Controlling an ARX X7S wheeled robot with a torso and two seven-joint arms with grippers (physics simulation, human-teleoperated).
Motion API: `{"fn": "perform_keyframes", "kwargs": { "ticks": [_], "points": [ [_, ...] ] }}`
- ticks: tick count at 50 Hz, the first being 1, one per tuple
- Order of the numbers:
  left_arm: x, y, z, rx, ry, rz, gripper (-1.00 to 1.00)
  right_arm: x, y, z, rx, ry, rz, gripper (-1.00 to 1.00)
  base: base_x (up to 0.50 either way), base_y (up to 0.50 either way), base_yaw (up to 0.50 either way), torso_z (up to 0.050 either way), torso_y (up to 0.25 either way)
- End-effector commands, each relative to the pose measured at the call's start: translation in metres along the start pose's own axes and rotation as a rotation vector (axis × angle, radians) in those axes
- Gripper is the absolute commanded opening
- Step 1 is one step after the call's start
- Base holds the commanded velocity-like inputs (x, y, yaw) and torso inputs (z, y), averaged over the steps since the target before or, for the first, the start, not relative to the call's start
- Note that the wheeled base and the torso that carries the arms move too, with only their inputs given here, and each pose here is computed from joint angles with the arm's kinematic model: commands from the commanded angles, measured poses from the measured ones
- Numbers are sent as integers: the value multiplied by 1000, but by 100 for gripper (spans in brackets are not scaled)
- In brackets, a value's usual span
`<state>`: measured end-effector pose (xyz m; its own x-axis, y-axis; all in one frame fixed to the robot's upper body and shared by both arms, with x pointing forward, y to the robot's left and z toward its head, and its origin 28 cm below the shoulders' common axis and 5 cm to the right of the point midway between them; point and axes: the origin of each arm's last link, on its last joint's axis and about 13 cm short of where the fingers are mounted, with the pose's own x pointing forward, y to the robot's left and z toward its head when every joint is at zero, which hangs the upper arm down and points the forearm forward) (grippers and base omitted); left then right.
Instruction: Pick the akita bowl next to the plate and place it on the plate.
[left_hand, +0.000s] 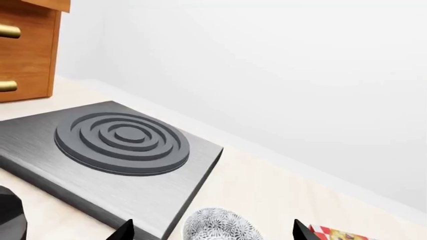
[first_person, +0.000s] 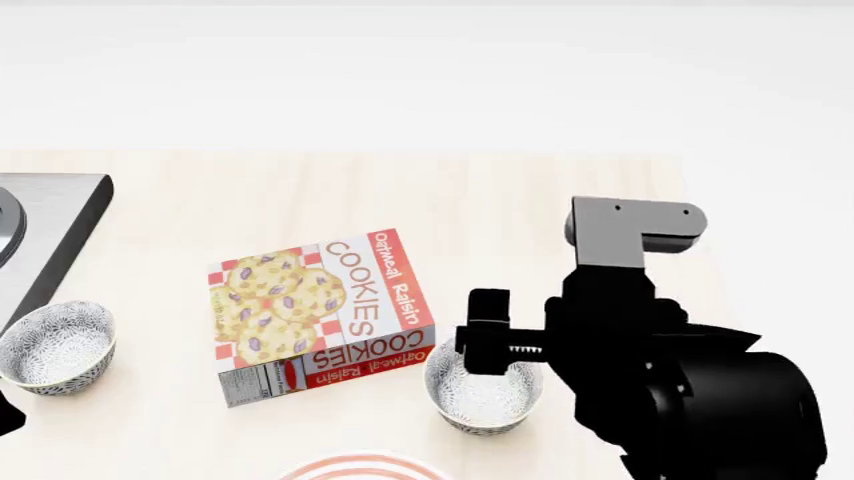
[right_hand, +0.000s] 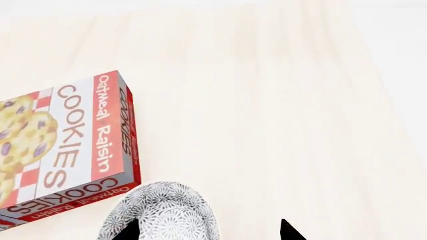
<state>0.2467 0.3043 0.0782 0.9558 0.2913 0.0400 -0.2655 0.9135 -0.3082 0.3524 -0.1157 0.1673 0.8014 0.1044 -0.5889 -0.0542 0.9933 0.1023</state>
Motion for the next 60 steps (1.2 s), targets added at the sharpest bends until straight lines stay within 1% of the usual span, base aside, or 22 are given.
{"fn": "perform_keyframes", "kwargs": {
  "ticks": [1, 6, 7, 9, 16, 18, 26, 29, 36, 41, 43, 60],
  "points": [
    [0, -1, 1, 0, 0, 0, 100, 16, -6, -1, 33, 59, -15, 100, 0, 0, 0, 0, 0],
    [-1, -1, 2, 1, -1, 0, 100, 16, -8, 0, 56, 65, -2, 100, 0, 0, 0, 0, 0],
    [-1, -1, 2, 0, -1, 0, 100, 18, -9, -1, 40, 72, -11, 100, 0, 0, 0, 0, 0],
    [0, -1, 1, 0, 0, 0, 100, 19, -9, 0, 54, 78, -4, 100, 0, 0, 0, 0, 0],
    [0, 0, 0, 0, 0, 1, 100, 25, -11, 0, 58, 92, -12, 100, 0, 0, 0, 0, 0],
    [0, -1, 0, 1, 1, 1, 100, 27, -13, 0, 65, 98, -31, 100, 0, 0, 0, 0, 0],
    [0, 0, 0, 1, 2, 2, 100, 33, -13, -3, 84, 101, -13, 100, 0, 0, 0, 0, 0],
    [1, 0, -1, 0, 2, 2, 100, 37, -14, -4, 111, 118, -5, 100, 0, 0, 0, 0, 0],
    [0, 0, 1, 0, 2, 2, 100, 43, -14, -10, 109, 135, -3, 100, 0, 0, 0, 0, 0],
    [0, -1, 1, -1, 2, 2, 100, 44, -14, -15, 119, 174, 14, 100, 0, 0, 0, 0, 0],
    [0, -1, 1, -1, 2, 2, 100, 44, -15, -15, 130, 176, 12, 100, 0, 0, 0, 0, 0],
    [0, 0, 0, 0, 1, 1, 100, 49, -16, -23, 140, 197, 31, 100, 0, 0, 0, 0, 0]
  ]
}}
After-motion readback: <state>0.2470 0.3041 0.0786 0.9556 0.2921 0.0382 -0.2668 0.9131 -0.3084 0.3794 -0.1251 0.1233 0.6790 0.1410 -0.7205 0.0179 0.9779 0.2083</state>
